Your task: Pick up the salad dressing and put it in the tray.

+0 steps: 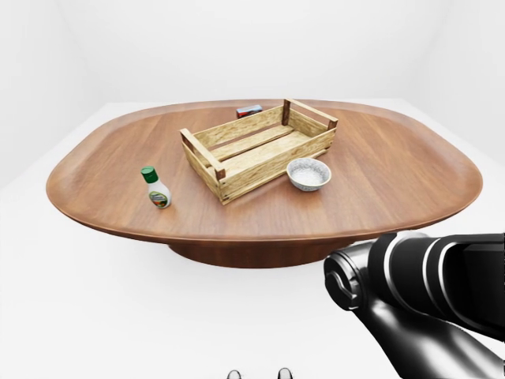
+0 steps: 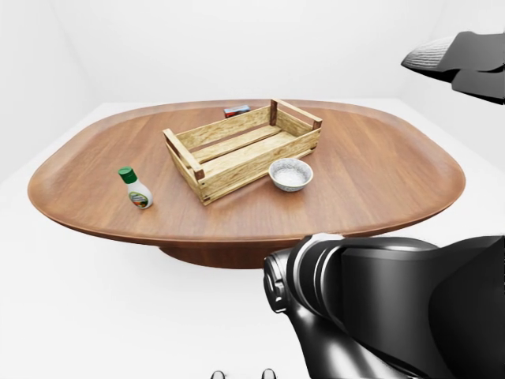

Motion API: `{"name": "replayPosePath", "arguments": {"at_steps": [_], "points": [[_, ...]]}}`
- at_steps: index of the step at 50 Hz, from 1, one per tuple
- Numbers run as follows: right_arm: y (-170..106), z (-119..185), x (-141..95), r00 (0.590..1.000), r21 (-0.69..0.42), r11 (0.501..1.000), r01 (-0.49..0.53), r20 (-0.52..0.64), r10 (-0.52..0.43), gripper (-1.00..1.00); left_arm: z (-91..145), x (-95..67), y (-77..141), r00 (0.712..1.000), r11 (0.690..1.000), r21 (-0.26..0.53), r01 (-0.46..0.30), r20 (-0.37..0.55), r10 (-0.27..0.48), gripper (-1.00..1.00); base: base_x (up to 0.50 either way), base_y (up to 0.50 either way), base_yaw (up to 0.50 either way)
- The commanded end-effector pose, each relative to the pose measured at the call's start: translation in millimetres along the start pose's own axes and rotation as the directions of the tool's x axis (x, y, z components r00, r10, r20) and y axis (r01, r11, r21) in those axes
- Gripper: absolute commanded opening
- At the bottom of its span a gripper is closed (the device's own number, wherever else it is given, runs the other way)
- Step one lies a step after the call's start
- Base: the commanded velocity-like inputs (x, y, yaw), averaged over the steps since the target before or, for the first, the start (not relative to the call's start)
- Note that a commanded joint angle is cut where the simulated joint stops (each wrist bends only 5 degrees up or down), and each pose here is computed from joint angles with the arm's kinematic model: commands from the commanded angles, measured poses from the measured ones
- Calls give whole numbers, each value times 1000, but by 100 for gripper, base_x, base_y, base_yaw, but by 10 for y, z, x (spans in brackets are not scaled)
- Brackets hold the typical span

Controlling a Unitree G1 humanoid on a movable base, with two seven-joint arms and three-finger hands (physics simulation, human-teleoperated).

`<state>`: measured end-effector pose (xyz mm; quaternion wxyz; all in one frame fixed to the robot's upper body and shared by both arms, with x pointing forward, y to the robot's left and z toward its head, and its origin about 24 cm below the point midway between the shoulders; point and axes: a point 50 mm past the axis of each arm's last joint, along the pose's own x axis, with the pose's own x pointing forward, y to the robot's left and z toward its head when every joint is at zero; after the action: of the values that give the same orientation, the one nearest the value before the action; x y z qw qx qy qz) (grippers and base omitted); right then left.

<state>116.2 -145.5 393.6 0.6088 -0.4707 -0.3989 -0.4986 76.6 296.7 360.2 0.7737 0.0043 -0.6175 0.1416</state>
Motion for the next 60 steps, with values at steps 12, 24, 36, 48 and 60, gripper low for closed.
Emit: {"name": "replayPosePath", "arguments": {"at_steps": [12,24,36,48,60], "points": [[-40,44,-97,999,-5,1000,2,-54,-2,100,7,21,67,1000,999,47,-1,2,1,100,4,50,0],[-40,44,-97,999,-5,1000,2,-54,-2,100,7,21,67,1000,999,47,-1,3,1,100,3,50,0],[48,189,-314,993,114,986,-118,24,116,100,-43,-22,38,1000,999,53,8,-10,-8,100,35,32,0],[48,189,-314,993,115,986,-118,24,116,100,-41,-22,37,1000,999,53,9,-8,-8,100,49,23,0],[-22,298,-320,993,139,986,-87,91,75,100,-54,-37,36,1000,998,61,15,-12,-15,100,50,2,0]]}}
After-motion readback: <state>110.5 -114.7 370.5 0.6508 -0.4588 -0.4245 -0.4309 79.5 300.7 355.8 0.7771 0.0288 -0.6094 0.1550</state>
